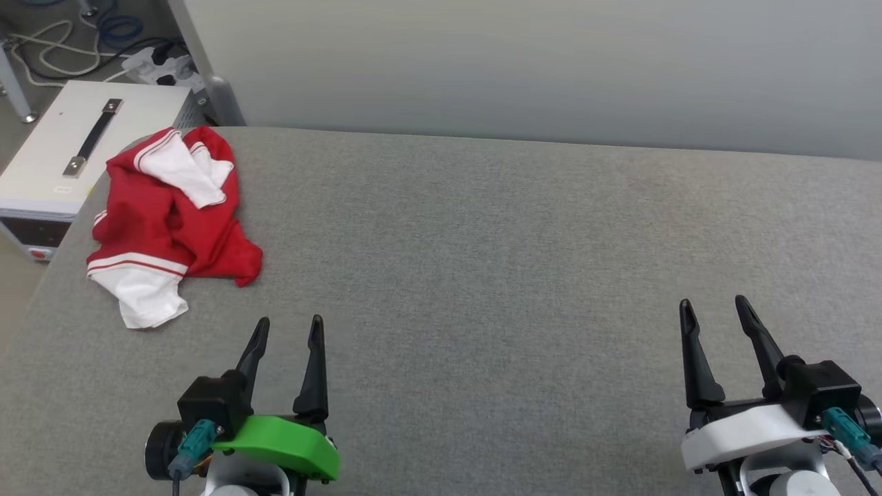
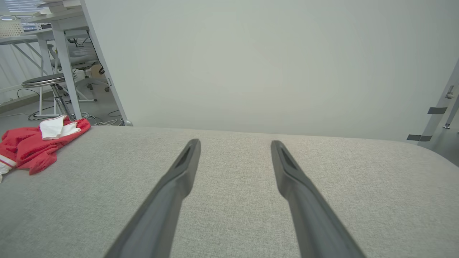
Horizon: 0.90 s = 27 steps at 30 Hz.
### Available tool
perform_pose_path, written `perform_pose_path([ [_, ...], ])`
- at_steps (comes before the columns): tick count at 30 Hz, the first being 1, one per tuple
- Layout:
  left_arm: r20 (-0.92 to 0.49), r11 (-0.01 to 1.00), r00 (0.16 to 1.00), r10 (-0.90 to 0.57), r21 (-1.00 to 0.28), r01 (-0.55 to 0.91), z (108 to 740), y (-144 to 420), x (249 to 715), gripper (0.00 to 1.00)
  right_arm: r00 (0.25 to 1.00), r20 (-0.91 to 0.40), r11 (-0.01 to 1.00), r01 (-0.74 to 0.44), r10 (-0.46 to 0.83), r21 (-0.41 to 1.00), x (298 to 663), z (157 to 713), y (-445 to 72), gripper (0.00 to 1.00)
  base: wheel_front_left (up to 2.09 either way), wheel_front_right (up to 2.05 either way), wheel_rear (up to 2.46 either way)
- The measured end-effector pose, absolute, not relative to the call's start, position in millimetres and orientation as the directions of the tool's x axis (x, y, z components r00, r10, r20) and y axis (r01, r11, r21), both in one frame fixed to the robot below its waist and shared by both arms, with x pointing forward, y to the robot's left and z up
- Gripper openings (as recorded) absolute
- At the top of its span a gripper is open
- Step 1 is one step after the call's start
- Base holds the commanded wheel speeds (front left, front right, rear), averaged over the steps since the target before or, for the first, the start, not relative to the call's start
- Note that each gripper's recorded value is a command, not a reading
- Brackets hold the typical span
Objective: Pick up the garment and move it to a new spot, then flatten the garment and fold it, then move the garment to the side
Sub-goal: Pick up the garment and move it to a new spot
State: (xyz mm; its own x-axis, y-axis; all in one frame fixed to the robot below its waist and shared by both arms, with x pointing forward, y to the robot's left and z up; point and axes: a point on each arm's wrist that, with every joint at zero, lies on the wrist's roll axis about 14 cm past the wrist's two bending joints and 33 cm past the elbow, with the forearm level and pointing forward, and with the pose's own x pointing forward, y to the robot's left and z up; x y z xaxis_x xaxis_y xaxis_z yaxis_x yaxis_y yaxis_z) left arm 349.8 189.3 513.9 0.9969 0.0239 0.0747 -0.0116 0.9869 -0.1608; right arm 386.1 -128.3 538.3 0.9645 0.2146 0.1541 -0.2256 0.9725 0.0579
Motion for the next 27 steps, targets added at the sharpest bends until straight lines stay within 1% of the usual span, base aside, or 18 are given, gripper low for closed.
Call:
perform_pose_path([
  [6,0.097,0.982,0.99,0.099,-0.168,-0.082,519,213,338,1.0,0.93,0.161,0.938,-0.343,0.332,0.05,391,538,-86,1.0,0.0,0.0,0.0],
  [7,0.102,0.978,0.985,0.139,-0.17,-0.121,520,225,328,1.0,0.91,0.164,0.917,-0.394,0.381,0.054,393,537,-67,1.0,0.0,0.0,0.0],
  [14,0.11,0.958,0.963,0.247,-0.175,-0.226,520,255,301,1.0,0.853,0.175,0.859,-0.508,0.491,0.064,394,538,-23,1.0,0.0,0.0,0.0],
  [27,0.124,0.91,0.91,0.395,-0.186,-0.37,522,293,257,1.0,0.756,0.187,0.756,-0.649,0.627,0.085,390,538,38,1.0,0.0,0.0,0.0],
])
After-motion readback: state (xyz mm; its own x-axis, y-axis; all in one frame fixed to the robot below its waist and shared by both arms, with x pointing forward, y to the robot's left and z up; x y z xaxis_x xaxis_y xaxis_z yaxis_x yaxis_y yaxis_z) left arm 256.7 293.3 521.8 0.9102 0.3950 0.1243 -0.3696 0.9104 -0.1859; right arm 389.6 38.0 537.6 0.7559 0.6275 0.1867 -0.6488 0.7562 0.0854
